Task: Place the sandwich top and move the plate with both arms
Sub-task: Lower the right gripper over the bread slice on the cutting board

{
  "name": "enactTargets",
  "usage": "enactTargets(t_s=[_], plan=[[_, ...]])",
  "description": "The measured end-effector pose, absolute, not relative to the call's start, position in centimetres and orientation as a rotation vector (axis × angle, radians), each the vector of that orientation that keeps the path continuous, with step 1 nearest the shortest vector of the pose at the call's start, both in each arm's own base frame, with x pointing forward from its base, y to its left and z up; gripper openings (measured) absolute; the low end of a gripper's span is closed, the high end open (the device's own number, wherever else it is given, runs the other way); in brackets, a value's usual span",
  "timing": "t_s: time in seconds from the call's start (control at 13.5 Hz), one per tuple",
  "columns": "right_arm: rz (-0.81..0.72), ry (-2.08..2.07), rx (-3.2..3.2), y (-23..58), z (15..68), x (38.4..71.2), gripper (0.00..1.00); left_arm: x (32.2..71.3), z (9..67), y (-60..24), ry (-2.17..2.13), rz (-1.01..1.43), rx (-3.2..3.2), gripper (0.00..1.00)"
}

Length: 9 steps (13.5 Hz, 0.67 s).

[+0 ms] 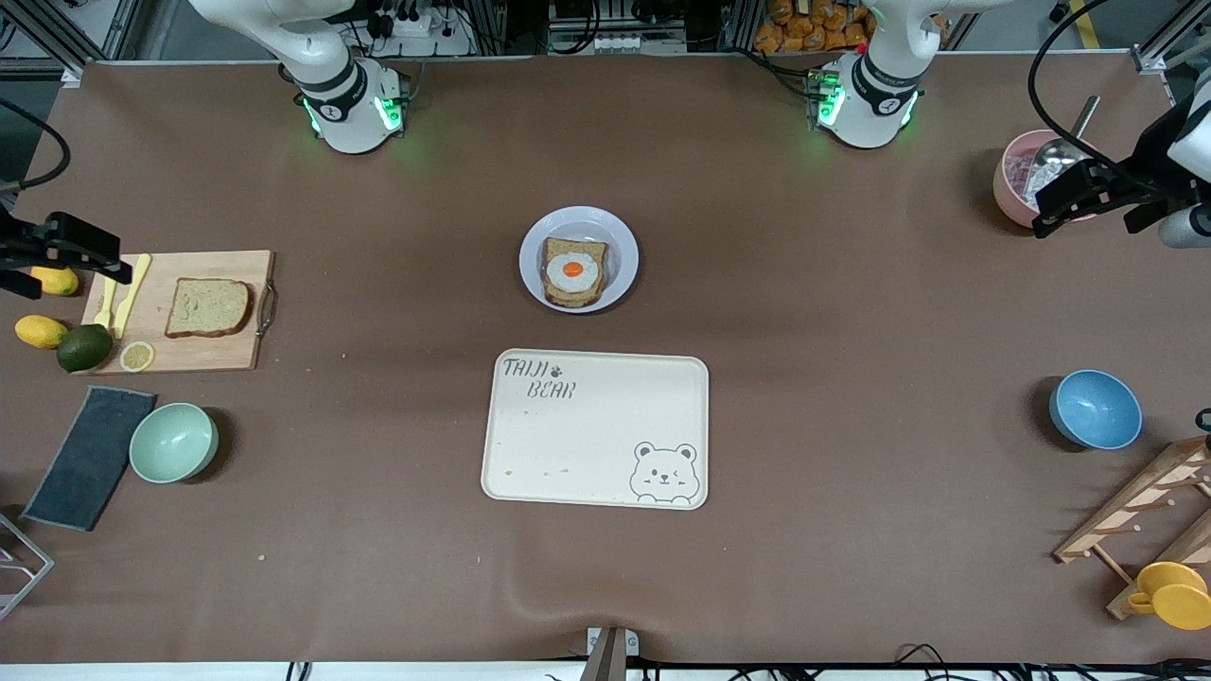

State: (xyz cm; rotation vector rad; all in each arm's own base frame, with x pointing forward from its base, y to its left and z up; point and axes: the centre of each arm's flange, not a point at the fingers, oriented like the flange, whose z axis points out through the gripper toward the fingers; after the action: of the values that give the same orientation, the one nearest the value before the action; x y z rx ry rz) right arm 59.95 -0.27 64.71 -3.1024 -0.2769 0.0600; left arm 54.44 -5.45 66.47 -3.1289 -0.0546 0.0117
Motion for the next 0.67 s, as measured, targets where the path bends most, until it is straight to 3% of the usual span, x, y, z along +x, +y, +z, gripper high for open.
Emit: enactTargets(t_s=[0.67], plan=[[0.058,-0.3,-3.101,0.63,64.73,59.99,1.0,54.41,66.46,-5.66,-0.049,0.014,-3.131,1.0]])
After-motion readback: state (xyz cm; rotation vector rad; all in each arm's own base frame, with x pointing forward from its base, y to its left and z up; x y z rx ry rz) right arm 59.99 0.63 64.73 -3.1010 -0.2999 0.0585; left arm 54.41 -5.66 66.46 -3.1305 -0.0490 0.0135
